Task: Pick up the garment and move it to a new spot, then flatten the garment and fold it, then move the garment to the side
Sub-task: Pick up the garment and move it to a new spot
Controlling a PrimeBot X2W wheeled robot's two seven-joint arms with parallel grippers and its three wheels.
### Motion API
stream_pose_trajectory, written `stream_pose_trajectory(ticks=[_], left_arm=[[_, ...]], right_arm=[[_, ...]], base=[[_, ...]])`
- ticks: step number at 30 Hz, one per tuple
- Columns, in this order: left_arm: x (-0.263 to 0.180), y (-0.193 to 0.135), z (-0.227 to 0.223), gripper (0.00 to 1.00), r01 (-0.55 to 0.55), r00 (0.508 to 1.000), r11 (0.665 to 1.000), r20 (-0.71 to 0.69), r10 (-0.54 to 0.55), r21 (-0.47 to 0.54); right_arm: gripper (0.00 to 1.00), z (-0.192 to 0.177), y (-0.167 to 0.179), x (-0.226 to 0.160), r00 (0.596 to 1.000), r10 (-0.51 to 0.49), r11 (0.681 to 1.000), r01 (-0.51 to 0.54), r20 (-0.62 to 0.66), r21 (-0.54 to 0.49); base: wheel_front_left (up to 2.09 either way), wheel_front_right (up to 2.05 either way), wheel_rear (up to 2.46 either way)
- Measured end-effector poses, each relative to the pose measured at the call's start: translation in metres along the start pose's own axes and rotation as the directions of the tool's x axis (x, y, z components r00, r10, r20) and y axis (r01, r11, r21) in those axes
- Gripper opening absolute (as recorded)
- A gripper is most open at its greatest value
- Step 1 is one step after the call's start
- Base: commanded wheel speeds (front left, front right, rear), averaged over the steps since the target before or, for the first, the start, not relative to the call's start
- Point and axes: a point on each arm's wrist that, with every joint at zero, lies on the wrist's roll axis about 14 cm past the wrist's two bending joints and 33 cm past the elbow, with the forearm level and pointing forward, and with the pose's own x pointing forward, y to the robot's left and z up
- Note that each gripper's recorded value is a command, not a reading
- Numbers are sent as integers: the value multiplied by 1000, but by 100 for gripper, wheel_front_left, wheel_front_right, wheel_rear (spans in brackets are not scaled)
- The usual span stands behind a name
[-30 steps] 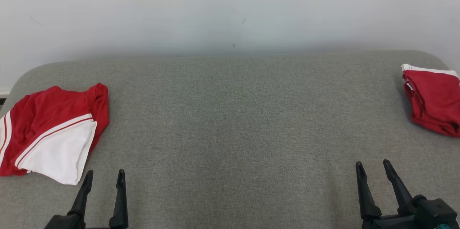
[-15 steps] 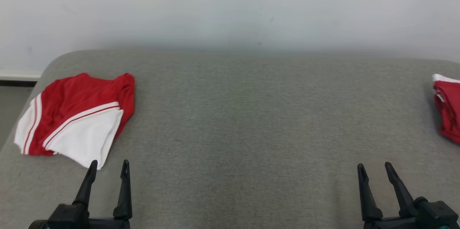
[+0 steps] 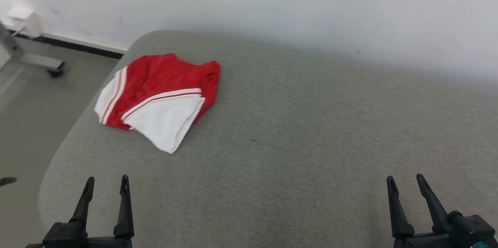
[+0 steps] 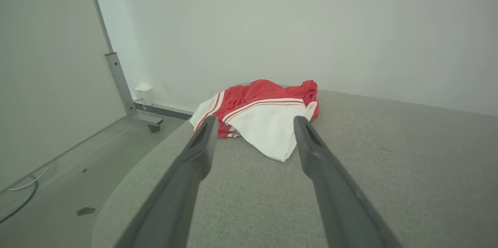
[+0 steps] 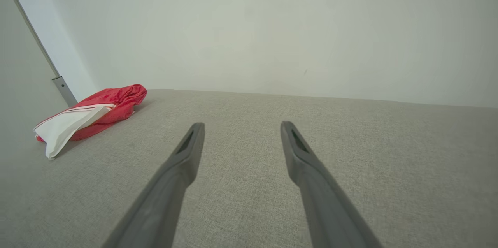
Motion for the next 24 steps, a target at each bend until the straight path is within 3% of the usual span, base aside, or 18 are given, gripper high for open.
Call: stream_pose_trajectory(ticks=[12,24], left_arm=[[-52,78,4,100,-263,965,964,-8,264,36],[-60,84,3,100,-299,954,953,-16,300,46]], right_arm=[[100,-12,65,40,976,215,977,-214,-27,12],[100,-19,68,48,970,238,971,-238,-44,12]], base=[[0,0,0],[0,0,0]])
